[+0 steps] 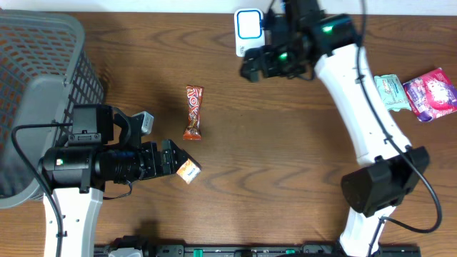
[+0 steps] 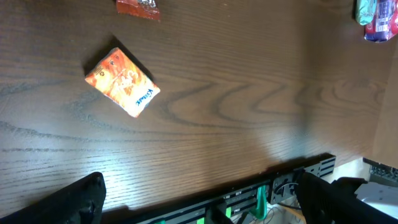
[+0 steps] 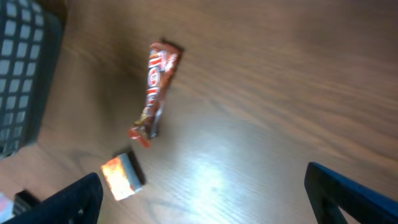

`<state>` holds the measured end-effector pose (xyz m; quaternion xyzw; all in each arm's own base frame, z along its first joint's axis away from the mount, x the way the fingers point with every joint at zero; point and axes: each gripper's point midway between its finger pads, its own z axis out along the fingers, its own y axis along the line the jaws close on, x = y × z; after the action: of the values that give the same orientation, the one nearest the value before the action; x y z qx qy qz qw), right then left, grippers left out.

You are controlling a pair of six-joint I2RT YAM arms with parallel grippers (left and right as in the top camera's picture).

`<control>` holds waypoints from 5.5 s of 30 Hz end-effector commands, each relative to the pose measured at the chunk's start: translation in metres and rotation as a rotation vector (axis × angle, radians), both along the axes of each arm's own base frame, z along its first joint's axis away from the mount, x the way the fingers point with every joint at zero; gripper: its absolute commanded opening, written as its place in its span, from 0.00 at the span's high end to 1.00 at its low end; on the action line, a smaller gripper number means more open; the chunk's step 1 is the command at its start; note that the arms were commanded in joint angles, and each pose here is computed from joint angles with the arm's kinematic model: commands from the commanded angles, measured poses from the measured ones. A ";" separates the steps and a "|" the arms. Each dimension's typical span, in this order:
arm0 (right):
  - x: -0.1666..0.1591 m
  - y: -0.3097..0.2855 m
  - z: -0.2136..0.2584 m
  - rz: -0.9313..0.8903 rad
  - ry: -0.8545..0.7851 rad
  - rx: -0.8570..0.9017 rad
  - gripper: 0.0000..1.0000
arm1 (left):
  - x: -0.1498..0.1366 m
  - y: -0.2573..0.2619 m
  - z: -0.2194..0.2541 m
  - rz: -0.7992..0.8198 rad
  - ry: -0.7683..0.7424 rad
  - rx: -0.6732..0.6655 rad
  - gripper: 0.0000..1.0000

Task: Scan the item barcode
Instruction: 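Move the right gripper back toward the red bar, then grasp the red bar with the right gripper, then raise the red bar up in front of the white scanner, then carry the red bar right and drop it beside the mint-green pack, then reach the right gripper to the orange card pack near the left gripper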

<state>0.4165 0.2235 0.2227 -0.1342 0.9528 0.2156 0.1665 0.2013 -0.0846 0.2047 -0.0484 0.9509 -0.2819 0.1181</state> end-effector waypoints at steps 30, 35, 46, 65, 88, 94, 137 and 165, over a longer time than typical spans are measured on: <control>-0.046 0.154 -0.203 -0.214 0.005 0.003 0.11 | -0.001 0.001 -0.002 -0.009 -0.003 0.011 0.02; -0.044 0.154 -0.209 -0.192 -0.009 -0.013 0.31 | -0.001 0.001 -0.002 -0.009 -0.003 0.011 0.02; -0.041 0.153 -0.231 -0.056 -0.082 -0.091 0.58 | -0.001 0.001 -0.002 -0.009 -0.003 0.011 0.02; 0.036 0.102 -0.125 -0.175 -0.116 -0.073 0.99 | -0.001 0.001 -0.002 -0.009 -0.003 0.011 0.02; 0.179 0.009 -0.069 -0.481 -0.391 0.073 0.99 | -0.001 0.001 -0.002 -0.009 -0.003 0.011 0.02; 0.184 0.003 -0.076 -0.512 -0.384 0.065 0.99 | -0.001 0.001 -0.002 -0.009 -0.002 0.011 0.02; 0.050 -0.357 -0.105 -0.893 0.191 -0.262 0.04 | -0.001 0.001 -0.002 -0.009 -0.003 0.011 0.02; -0.075 0.093 -0.117 0.412 0.227 -0.067 0.01 | -0.001 0.001 -0.002 -0.009 -0.003 0.011 0.02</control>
<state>0.3518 0.3049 0.1219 -0.2731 0.9275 0.2551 0.0097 0.2013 -0.0846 0.2047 -0.0484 0.9509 -0.2819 0.1183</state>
